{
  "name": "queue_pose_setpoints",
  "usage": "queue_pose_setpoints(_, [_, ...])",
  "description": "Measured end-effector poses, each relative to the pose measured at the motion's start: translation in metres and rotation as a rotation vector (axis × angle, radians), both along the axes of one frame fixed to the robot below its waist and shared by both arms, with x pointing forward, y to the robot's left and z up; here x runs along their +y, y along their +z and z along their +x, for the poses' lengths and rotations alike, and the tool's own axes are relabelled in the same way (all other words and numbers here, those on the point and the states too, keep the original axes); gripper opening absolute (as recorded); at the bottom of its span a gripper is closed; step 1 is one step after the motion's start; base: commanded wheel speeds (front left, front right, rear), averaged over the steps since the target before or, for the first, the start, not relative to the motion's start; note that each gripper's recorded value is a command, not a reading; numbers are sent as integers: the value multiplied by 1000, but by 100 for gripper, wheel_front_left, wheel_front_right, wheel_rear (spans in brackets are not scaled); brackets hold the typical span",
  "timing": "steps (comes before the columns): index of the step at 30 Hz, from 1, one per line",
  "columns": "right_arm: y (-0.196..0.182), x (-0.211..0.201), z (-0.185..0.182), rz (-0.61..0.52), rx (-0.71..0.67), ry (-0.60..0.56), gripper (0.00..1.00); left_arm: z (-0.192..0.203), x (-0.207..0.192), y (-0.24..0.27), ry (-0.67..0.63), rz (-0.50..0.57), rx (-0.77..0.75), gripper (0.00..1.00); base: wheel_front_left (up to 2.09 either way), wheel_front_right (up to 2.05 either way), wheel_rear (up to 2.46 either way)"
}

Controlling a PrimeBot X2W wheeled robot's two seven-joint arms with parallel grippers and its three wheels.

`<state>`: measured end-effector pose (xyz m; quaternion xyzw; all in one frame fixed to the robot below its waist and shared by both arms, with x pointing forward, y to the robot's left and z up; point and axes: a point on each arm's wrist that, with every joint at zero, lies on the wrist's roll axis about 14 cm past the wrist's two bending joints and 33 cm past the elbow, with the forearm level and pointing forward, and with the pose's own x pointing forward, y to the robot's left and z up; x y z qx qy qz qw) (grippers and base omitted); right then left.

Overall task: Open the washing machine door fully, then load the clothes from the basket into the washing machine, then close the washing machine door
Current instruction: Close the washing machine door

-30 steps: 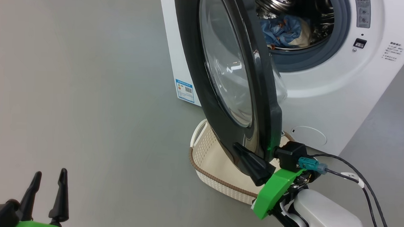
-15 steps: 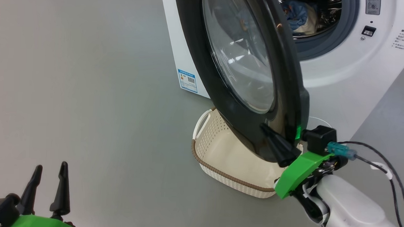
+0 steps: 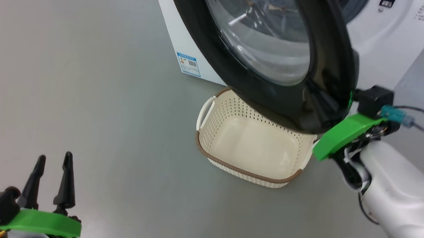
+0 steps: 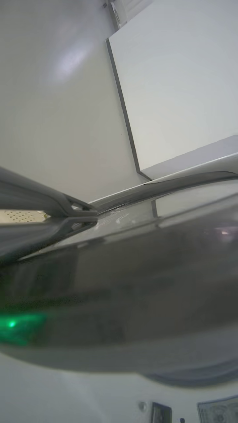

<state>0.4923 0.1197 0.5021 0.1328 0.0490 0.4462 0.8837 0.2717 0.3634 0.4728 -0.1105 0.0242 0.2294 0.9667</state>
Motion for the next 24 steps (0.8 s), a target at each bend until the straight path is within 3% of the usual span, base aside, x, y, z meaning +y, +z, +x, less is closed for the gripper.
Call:
queue_pose_setpoints(17, [1, -42, 96, 72, -26, -194, 0, 49, -7, -19, -60, 3, 71, 100, 0, 0, 0])
queue_pose_setpoints(24, [-3, -51, 128, 45, -68, -224, 0, 67, -10, -29, -79, 4, 98, 100, 0, 0, 0])
